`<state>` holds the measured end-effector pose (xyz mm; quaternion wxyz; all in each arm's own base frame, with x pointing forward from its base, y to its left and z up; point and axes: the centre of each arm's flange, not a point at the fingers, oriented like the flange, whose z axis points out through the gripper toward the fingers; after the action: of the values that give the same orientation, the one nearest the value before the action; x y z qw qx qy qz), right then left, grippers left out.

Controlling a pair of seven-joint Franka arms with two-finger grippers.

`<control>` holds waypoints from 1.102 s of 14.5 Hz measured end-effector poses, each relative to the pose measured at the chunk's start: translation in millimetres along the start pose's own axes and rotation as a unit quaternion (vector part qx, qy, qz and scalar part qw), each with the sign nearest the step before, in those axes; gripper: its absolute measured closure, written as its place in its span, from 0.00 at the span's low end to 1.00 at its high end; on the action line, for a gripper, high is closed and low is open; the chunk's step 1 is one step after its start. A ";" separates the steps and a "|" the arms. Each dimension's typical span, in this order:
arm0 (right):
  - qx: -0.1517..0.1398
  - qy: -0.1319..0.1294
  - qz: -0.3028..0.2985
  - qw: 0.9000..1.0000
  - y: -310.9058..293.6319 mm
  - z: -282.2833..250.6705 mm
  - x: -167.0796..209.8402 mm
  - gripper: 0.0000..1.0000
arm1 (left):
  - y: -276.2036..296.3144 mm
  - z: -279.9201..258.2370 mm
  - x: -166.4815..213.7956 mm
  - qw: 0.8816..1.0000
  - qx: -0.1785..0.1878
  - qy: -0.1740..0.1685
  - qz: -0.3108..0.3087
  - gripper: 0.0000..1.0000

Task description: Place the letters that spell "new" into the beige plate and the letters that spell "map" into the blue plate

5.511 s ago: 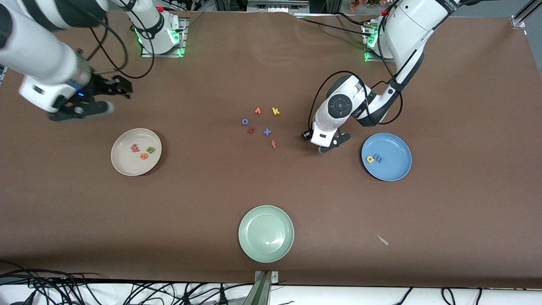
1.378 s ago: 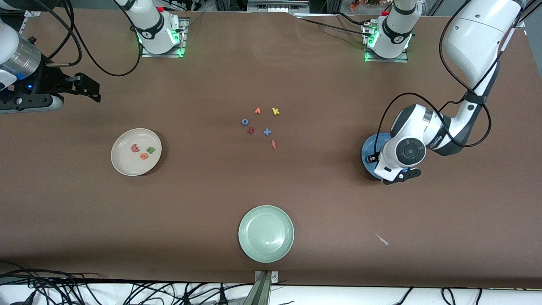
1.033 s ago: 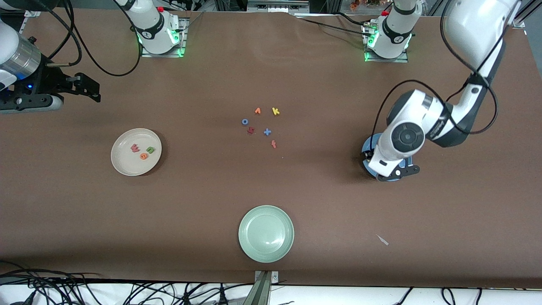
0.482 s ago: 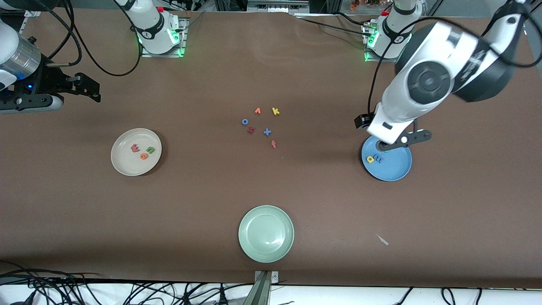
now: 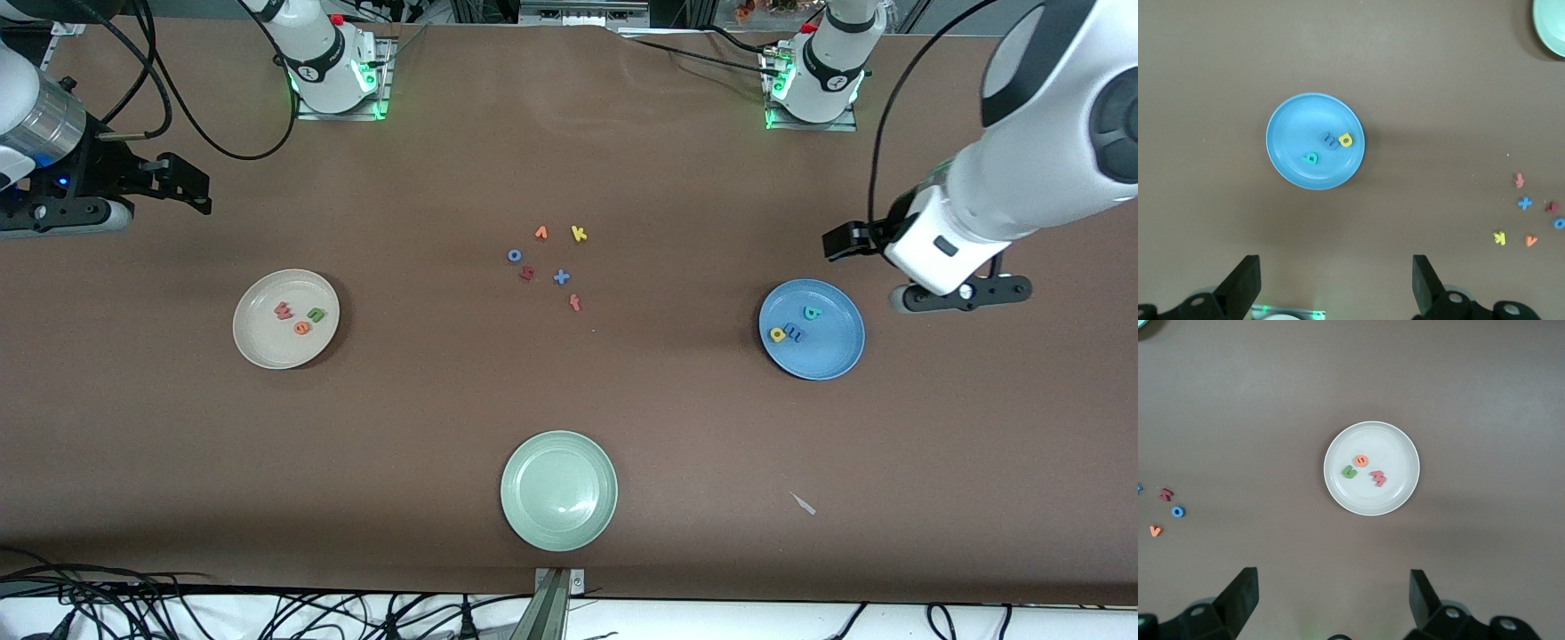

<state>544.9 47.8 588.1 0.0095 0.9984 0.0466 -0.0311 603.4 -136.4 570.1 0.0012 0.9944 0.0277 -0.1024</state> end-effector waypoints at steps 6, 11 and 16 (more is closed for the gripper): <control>0.000 0.000 0.000 1.000 -0.1 0.0 0.0 0.00 | -52.6 -37.4 -13.9 0.997 0.003 0.031 0.069 0.00; 0.000 0.000 0.000 1.000 0.0 0.0 0.0 0.00 | -96.3 -50.6 -34.5 0.996 -0.027 0.067 0.060 0.00; 0.000 0.000 0.000 1.000 0.0 0.0 0.0 0.00 | -96.0 -40.0 -63.7 0.995 -0.022 0.079 0.060 0.00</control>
<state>544.9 47.9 588.1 0.0094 0.9984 0.0467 -0.0311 544.0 -43.7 622.6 0.0274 0.9989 -0.0293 -0.0229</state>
